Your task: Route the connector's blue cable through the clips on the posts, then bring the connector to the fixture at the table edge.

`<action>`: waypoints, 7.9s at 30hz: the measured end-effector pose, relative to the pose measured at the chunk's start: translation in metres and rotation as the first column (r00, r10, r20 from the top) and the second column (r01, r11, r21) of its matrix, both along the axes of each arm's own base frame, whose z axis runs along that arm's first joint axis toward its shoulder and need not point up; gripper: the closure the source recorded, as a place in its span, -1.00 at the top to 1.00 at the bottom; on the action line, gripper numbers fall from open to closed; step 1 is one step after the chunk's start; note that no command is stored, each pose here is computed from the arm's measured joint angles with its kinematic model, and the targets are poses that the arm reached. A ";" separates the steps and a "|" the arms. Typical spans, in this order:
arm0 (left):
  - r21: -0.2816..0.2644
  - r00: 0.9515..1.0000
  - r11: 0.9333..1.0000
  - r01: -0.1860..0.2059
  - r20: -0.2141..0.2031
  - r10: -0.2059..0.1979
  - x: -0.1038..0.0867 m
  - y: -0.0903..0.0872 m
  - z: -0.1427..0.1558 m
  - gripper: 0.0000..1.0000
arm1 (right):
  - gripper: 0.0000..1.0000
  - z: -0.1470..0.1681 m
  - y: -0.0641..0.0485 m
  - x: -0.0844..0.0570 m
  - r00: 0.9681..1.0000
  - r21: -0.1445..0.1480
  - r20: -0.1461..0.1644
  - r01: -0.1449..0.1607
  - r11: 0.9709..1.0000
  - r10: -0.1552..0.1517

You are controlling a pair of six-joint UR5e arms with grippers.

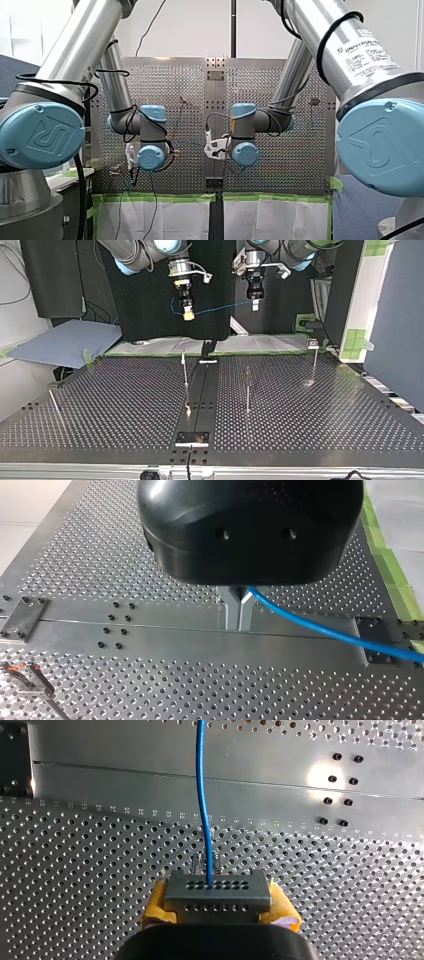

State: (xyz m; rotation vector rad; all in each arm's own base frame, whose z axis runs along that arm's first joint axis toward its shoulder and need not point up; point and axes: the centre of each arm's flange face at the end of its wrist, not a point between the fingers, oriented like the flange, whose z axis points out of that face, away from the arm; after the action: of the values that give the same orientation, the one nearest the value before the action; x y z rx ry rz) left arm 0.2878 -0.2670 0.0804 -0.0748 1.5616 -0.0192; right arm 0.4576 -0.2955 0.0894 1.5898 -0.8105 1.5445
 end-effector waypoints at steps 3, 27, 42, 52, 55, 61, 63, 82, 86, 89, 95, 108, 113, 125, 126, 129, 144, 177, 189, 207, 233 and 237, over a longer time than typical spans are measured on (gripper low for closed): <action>0.000 1.000 1.000 0.000 0.000 0.000 0.000 0.000 0.000 -1.00 | -1.00 0.000 0.000 0.000 1.000 0.000 0.000 0.000 1.000 0.000; 0.000 1.000 1.000 0.000 0.000 0.000 0.000 0.000 0.000 -1.00 | -1.00 0.000 0.000 0.000 1.000 0.000 0.000 0.000 1.000 0.000; 0.000 1.000 1.000 0.000 0.000 0.000 0.000 0.000 0.000 -1.00 | -1.00 0.000 0.000 0.000 1.000 0.000 0.000 0.000 1.000 0.000; 0.010 1.000 1.000 0.006 -0.011 -0.006 -0.003 0.000 -0.003 -1.00 | -1.00 0.000 0.000 0.000 1.000 0.000 0.000 0.000 1.000 0.000; 0.035 0.999 0.999 0.020 -0.045 -0.019 -0.011 0.002 -0.011 -1.00 | -1.00 0.000 0.000 0.000 1.000 0.000 0.000 0.000 1.000 0.000; 0.057 0.997 0.998 0.029 -0.079 -0.025 -0.017 0.005 -0.020 -1.00 | -1.00 0.000 0.000 0.000 1.000 0.000 0.000 0.000 1.000 0.000; 0.058 0.996 0.998 0.030 -0.081 -0.025 -0.017 0.005 -0.021 -1.00 | -1.00 0.000 0.000 0.000 1.000 0.000 0.000 0.000 1.000 0.000; 0.059 0.996 0.998 0.030 -0.082 -0.025 -0.017 0.005 -0.021 -1.00 | -1.00 -0.010 -0.013 -0.007 0.999 0.023 -0.020 0.045 0.999 -0.044; 0.059 0.996 0.998 0.030 -0.082 -0.025 -0.017 0.005 -0.021 -1.00 | -1.00 -0.028 -0.015 -0.014 0.996 0.061 -0.062 0.071 0.996 -0.068; 0.059 0.996 0.998 0.030 -0.082 -0.025 -0.017 0.005 -0.021 -1.00 | -1.00 -0.043 -0.012 -0.018 0.993 0.093 -0.098 0.078 0.993 -0.069; 0.059 0.996 0.998 0.030 -0.082 -0.025 -0.017 0.005 -0.021 -1.00 | -1.00 -0.071 -0.004 -0.026 0.984 0.154 -0.166 0.087 0.984 -0.061; 0.073 0.997 0.996 0.052 -0.056 -0.048 -0.003 -0.004 -0.005 -1.00 | -1.00 -0.083 -0.001 -0.022 0.982 0.183 -0.185 0.081 0.980 -0.047; 0.065 0.999 0.997 0.041 -0.027 -0.039 0.011 -0.010 0.013 -1.00 | -1.00 -0.058 -0.010 -0.006 0.991 0.173 -0.130 0.055 0.983 -0.033; 0.017 0.997 0.997 -0.078 0.016 0.078 0.036 0.000 0.054 -1.00 | -1.00 0.021 -0.047 0.024 1.000 0.130 0.012 -0.003 0.991 0.001; 0.010 0.996 0.996 -0.092 0.022 0.092 0.039 0.001 0.059 -1.00 | -1.00 0.027 -0.049 0.025 1.000 0.125 0.017 -0.003 0.992 0.001; -0.004 0.992 0.993 -0.121 0.038 0.121 0.048 0.004 0.073 -1.00 | -1.00 0.047 -0.057 0.029 0.999 0.109 0.034 -0.002 0.994 -0.001; -0.056 0.982 0.988 -0.146 0.116 0.152 0.096 0.011 0.144 -1.00 | -1.00 0.121 -0.095 0.038 0.997 0.065 0.081 0.003 0.998 -0.008; -0.054 0.985 0.992 -0.117 0.119 0.122 0.187 0.071 0.190 -1.00 | -1.00 0.186 -0.138 0.060 0.991 0.020 0.130 -0.027 0.999 0.025; -0.043 0.993 0.998 -0.038 0.107 0.043 0.206 0.062 0.185 -1.00 | -1.00 0.177 -0.150 0.057 0.992 0.031 0.128 -0.011 0.999 0.007; -0.059 0.994 0.998 0.009 0.111 -0.002 0.238 0.051 0.182 -1.00 | -1.00 0.179 -0.170 0.046 0.990 0.025 0.139 0.017 1.000 -0.020; -0.060 0.998 0.998 0.037 0.048 -0.034 0.240 0.049 0.186 0.98 | -1.00 0.172 -0.181 0.038 0.991 0.034 0.131 0.014 0.999 -0.018; -0.059 0.999 0.997 0.049 0.024 -0.048 0.236 0.046 0.185 0.98 | -1.00 0.171 -0.180 0.039 0.992 0.040 0.127 0.011 0.999 -0.016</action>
State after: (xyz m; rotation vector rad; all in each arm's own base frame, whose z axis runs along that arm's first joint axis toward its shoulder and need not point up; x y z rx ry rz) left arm 0.5238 -0.2212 0.2650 -0.0836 1.5403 -0.1043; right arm 0.4962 -0.4753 0.2607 1.5222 -0.9241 1.6432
